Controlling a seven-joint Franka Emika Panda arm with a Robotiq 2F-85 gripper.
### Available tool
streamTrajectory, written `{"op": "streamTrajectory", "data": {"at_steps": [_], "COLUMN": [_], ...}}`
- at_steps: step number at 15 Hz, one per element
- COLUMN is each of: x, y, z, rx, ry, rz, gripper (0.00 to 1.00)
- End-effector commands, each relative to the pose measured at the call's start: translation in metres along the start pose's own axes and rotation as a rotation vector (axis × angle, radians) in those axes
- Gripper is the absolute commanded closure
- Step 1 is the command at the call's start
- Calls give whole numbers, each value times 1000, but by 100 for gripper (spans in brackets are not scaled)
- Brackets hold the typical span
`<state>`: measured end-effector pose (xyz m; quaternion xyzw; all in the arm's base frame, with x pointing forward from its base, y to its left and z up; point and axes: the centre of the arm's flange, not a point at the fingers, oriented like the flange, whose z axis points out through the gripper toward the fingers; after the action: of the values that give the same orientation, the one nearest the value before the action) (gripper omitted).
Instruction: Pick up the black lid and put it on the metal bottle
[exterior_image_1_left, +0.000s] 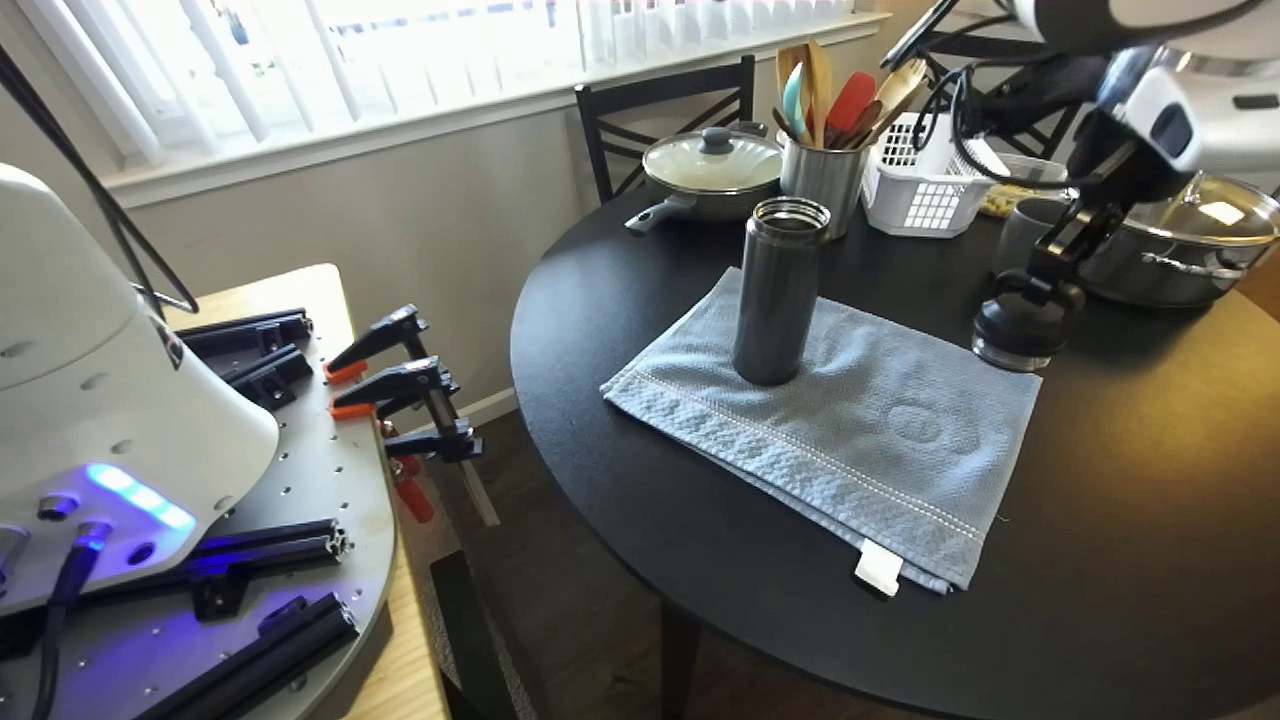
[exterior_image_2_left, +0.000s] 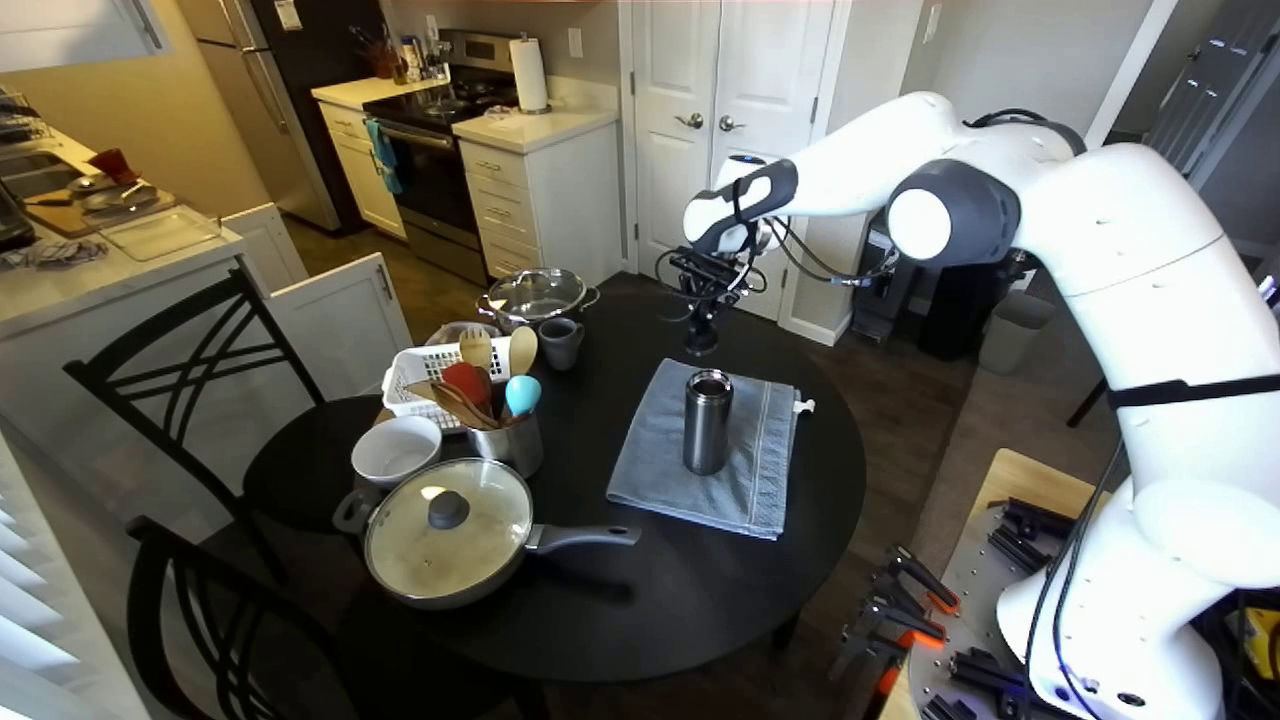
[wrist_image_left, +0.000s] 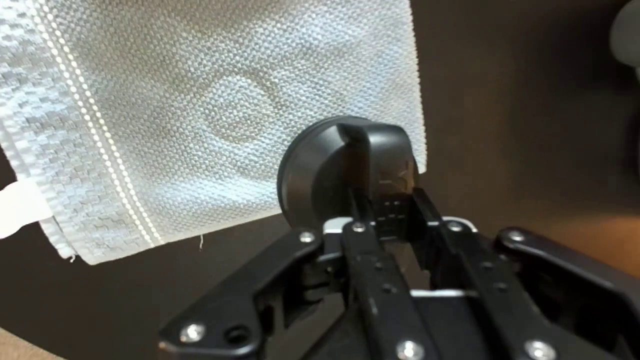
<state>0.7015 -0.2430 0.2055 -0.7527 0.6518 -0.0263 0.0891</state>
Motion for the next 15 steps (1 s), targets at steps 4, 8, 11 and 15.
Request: {"op": "streamTrajectory", "data": {"at_steps": [4, 8, 11, 15], "x": [-36, -68, -102, -144], "y": [-3, 4, 21, 44], "z": [-124, -196, -224, -223], "rx": [56, 38, 7, -67], "ry": [-134, -192, -255, -336], "rz": [-206, -417, -567, -743], "gripper": [94, 94, 94, 94]}}
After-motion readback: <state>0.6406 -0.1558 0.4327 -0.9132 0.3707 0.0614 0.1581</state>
